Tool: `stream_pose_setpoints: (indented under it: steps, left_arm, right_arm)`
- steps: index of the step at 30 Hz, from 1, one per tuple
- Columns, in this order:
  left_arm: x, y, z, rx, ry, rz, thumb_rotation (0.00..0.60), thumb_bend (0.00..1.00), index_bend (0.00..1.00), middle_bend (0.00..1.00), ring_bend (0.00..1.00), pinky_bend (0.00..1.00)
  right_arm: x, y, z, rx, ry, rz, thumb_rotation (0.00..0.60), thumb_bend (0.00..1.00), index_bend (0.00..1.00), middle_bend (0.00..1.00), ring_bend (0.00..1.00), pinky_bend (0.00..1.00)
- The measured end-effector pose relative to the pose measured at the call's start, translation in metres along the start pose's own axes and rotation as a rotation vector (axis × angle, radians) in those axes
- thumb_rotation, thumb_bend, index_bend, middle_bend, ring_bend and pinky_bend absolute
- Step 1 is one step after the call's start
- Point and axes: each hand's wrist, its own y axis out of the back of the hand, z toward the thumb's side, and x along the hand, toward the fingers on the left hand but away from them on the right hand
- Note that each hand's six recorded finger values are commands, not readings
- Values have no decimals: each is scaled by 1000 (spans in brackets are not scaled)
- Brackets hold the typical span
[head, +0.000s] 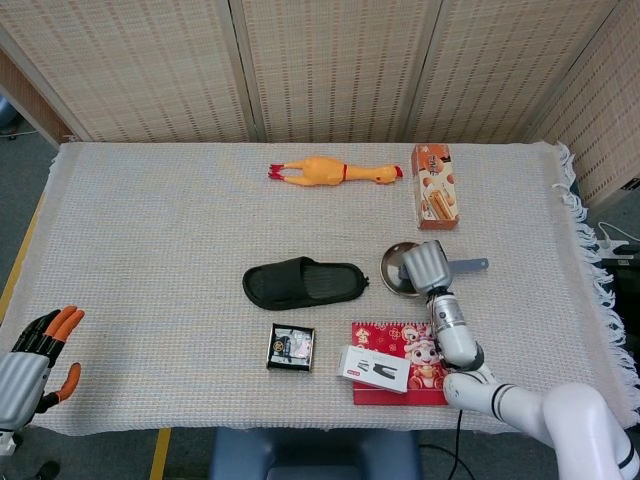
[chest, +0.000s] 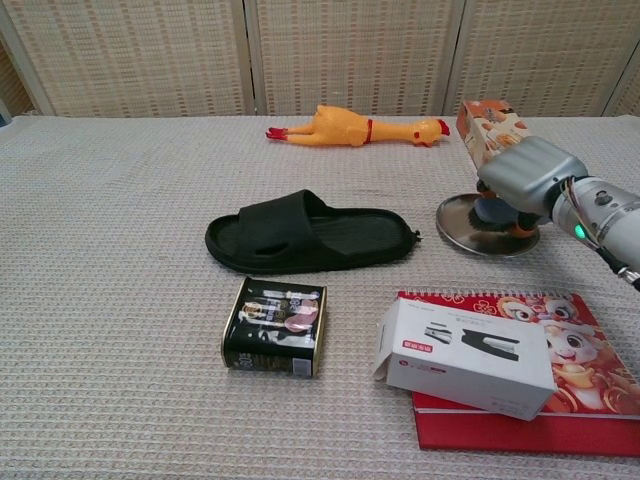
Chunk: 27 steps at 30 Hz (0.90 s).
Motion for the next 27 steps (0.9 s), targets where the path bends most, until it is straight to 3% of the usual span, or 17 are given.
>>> stream_pose_setpoints:
  steps: [3, 6, 9, 14, 18, 24, 27]
  left_arm:
    - [0, 0, 0, 0, 2, 1, 600, 554, 0, 0, 0, 96]
    - [0, 0, -1, -1, 5, 2, 600, 552, 0, 0, 0, 97]
    - [0, 1, -2, -6, 7, 5, 600, 552, 0, 0, 0, 97]
    - [1, 0, -2, -2, 12, 0, 600, 553, 0, 0, 0, 98]
    - [0, 1, 0, -1, 5, 3, 600, 553, 0, 0, 0, 99]
    - [-1, 1, -1, -1, 8, 4, 600, 552, 0, 0, 0, 98]
    - [-2, 2, 0, 1, 5, 6, 600, 552, 0, 0, 0, 98]
  right_arm:
    - [-1, 2, 3, -1, 8, -7, 600, 283, 715, 587, 544, 639]
    - [-1, 2, 4, -3, 10, -7, 600, 282, 523, 439, 507, 614]
    - [-1, 3, 5, -13, 14, -1, 600, 282, 400, 350, 474, 587]
    - [0, -1, 4, 16, 17, 33, 600, 281, 128, 161, 343, 472]
    - [2, -3, 4, 10, 20, 64, 600, 281, 100, 148, 331, 459]
    - [7, 4, -2, 2, 19, 55, 600, 281, 66, 140, 316, 443]
    - [13, 10, -5, -23, 25, 45, 600, 281, 15, 112, 254, 401]
